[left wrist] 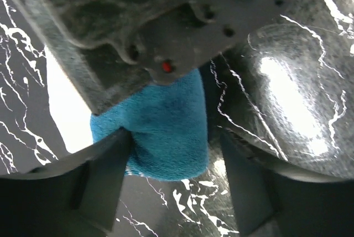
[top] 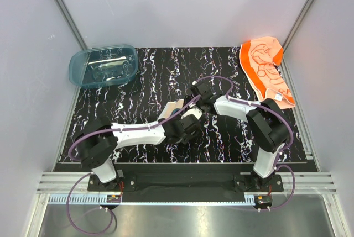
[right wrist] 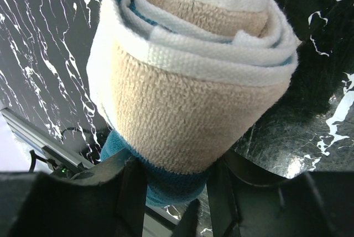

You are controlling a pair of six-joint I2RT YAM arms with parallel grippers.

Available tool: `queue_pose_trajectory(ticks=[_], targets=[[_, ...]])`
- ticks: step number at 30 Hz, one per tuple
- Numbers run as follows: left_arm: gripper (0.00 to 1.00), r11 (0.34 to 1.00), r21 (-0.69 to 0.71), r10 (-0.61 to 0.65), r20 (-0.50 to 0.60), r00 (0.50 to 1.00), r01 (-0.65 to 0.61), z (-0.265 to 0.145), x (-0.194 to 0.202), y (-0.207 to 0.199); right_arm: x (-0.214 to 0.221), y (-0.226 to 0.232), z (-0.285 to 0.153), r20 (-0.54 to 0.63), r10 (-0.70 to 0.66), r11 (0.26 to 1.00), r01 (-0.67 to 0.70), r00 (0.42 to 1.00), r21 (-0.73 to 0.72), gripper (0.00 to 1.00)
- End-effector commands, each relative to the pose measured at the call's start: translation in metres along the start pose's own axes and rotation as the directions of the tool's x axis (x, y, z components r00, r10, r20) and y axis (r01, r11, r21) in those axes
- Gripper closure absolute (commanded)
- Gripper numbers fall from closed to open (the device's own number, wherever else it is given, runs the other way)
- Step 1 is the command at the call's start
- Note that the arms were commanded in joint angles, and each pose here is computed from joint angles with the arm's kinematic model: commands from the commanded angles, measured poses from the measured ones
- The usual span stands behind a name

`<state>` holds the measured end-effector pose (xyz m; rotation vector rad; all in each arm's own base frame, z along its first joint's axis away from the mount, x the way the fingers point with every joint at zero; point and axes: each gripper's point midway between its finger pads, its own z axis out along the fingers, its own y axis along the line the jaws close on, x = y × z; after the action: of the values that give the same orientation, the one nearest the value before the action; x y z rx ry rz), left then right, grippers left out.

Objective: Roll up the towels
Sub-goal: Roll the towel

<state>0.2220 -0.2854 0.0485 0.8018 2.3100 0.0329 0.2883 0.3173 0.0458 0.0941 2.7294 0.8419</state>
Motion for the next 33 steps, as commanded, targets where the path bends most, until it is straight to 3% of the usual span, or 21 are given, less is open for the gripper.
queue_pose_trajectory(ticks=[1,4,9,11,12,13,18,21,26,33], targets=[[0.36,0.999,0.003,-0.033,-0.038,0.999,0.033,0.017,0.017,0.005,0.032,-0.031,0.005,-0.118,-0.015,0.992,0.029,0.993,0.121,0.53],[0.61,0.997,0.032,-0.067,-0.057,0.996,0.069,0.02,0.021,0.011,0.033,-0.029,0.005,-0.128,-0.018,0.993,0.032,0.992,0.114,0.52],[0.73,0.984,0.085,-0.144,-0.123,0.982,0.155,0.032,0.034,0.026,0.035,-0.028,0.001,-0.144,-0.028,0.992,0.045,0.989,0.116,0.47],[0.79,0.973,0.119,-0.18,-0.134,0.975,0.196,0.034,0.035,0.029,0.034,-0.027,-0.001,-0.144,-0.032,0.992,0.049,0.989,0.116,0.4],[0.8,0.971,0.128,-0.184,-0.139,0.973,0.202,0.034,0.037,0.029,0.034,-0.028,-0.002,-0.144,-0.033,0.991,0.051,0.989,0.122,0.34],[0.81,0.967,0.147,-0.189,-0.14,0.972,0.209,0.033,0.036,0.027,0.03,-0.027,-0.005,-0.132,-0.037,0.99,0.054,0.991,0.13,0.2],[0.81,0.925,0.258,-0.239,-0.178,0.955,0.28,0.029,0.039,0.01,0.014,-0.034,-0.022,-0.077,-0.047,0.97,0.064,0.996,0.234,0.0],[0.81,0.852,0.379,-0.307,-0.196,0.931,0.361,0.021,0.034,-0.003,-0.003,-0.033,-0.037,-0.025,-0.062,0.958,0.067,0.998,0.278,0.0],[0.81,0.768,0.464,-0.386,-0.215,0.897,0.442,0.013,0.023,-0.003,-0.036,-0.037,-0.07,0.098,-0.041,0.951,0.009,0.994,0.31,0.0],[0.81,0.684,0.506,-0.427,-0.305,0.851,0.525,0.013,0.019,-0.008,-0.058,-0.008,-0.103,0.263,-0.004,0.996,-0.021,0.965,0.092,0.0]])
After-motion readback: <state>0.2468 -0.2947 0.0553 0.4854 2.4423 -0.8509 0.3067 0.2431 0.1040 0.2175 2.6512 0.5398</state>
